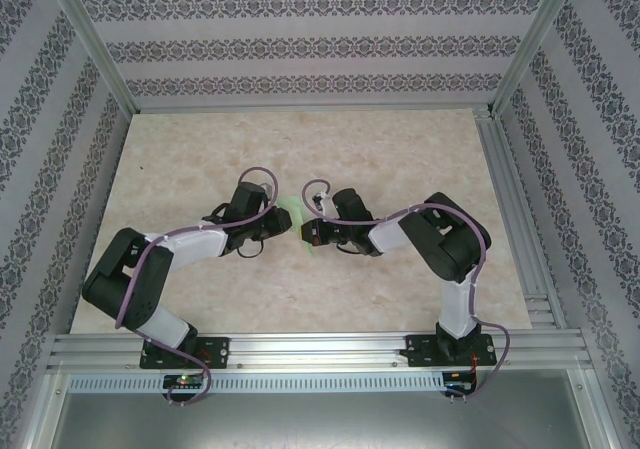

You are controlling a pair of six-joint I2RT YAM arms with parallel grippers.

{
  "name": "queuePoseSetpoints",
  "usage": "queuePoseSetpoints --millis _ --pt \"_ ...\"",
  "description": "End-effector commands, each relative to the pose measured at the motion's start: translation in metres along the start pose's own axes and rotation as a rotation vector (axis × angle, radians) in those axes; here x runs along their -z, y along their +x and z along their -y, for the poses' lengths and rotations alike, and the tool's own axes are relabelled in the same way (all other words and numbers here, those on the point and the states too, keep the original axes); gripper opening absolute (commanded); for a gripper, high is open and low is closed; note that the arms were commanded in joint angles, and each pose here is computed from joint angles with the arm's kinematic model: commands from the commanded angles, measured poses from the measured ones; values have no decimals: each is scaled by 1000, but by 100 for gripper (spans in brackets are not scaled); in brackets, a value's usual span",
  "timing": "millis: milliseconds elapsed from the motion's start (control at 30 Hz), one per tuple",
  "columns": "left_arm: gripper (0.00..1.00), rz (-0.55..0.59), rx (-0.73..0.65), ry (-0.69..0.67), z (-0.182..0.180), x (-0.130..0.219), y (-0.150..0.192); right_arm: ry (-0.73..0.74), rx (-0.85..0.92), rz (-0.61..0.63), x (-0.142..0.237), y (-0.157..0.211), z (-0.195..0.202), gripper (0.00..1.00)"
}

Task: Fold a paper plane with a square sheet of paper (pick it up from the middle)
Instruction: Fold the wing for the fifth time at the center of the table.

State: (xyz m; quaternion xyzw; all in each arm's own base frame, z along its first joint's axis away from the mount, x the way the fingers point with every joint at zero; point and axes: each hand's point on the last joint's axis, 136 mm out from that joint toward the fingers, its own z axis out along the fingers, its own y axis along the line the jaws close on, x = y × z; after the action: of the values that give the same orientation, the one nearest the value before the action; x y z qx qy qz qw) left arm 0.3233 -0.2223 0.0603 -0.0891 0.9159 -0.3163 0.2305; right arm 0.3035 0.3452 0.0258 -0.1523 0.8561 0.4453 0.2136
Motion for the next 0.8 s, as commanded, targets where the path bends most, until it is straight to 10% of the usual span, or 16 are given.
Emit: queuePoseSetpoints --millis 0,767 --pt "25 15 -45 65 19 -4 -7 -53 -37 8 -3 -9 -6 0" --pt "21 -29 -69 111 28 -29 -10 -44 -216 -3 -5 -7 22 0"
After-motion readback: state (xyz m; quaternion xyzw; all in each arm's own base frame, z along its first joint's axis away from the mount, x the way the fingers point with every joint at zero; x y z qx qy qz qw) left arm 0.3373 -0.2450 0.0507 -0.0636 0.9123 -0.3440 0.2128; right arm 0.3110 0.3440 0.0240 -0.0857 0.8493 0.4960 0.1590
